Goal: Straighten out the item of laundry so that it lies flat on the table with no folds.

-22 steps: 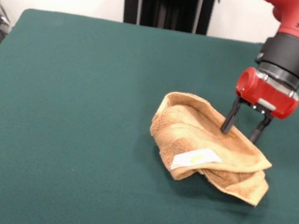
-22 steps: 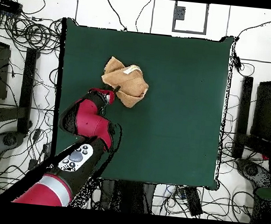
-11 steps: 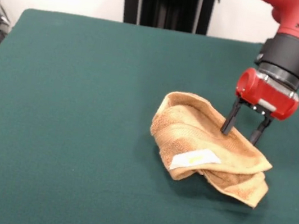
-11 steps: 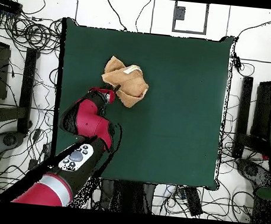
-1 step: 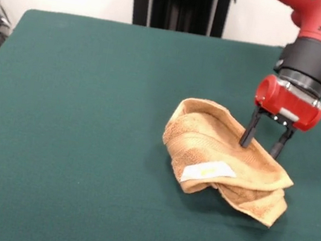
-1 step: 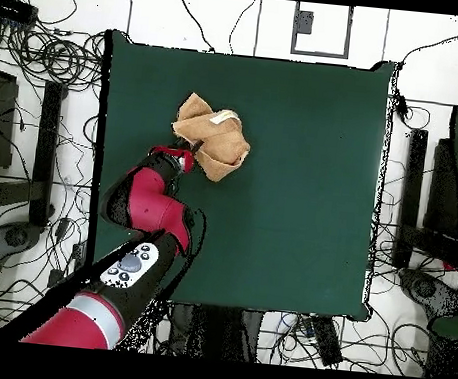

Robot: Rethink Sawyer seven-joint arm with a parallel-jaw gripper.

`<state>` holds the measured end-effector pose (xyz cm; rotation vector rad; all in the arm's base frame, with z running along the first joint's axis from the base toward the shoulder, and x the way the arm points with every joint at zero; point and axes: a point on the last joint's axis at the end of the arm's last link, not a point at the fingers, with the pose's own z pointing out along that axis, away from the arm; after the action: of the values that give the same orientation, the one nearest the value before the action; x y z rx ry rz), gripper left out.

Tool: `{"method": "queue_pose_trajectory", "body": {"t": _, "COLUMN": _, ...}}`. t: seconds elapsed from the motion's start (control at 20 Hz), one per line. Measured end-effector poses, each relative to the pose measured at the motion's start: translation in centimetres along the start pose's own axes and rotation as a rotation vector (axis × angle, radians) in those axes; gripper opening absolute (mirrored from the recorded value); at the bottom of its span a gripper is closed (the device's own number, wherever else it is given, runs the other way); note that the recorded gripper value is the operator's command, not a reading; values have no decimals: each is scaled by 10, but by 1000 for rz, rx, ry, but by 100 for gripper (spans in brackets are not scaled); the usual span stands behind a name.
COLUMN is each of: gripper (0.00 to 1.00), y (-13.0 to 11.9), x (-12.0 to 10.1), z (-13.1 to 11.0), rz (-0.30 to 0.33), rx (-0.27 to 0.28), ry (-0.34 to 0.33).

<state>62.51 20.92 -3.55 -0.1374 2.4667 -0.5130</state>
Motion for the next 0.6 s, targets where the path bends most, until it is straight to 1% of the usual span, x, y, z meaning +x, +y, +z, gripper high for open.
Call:
{"method": "queue_pose_trajectory", "body": {"t": 0.35, "gripper": 100, "y": 2, "x": 8, "z": 12, "rz": 11, "rx": -29, "ry": 4}}
{"method": "queue_pose_trajectory", "body": {"t": 0.6, "gripper": 100, "y": 2, "x": 8, "z": 15, "rz": 17, "rx": -34, "ry": -12}}
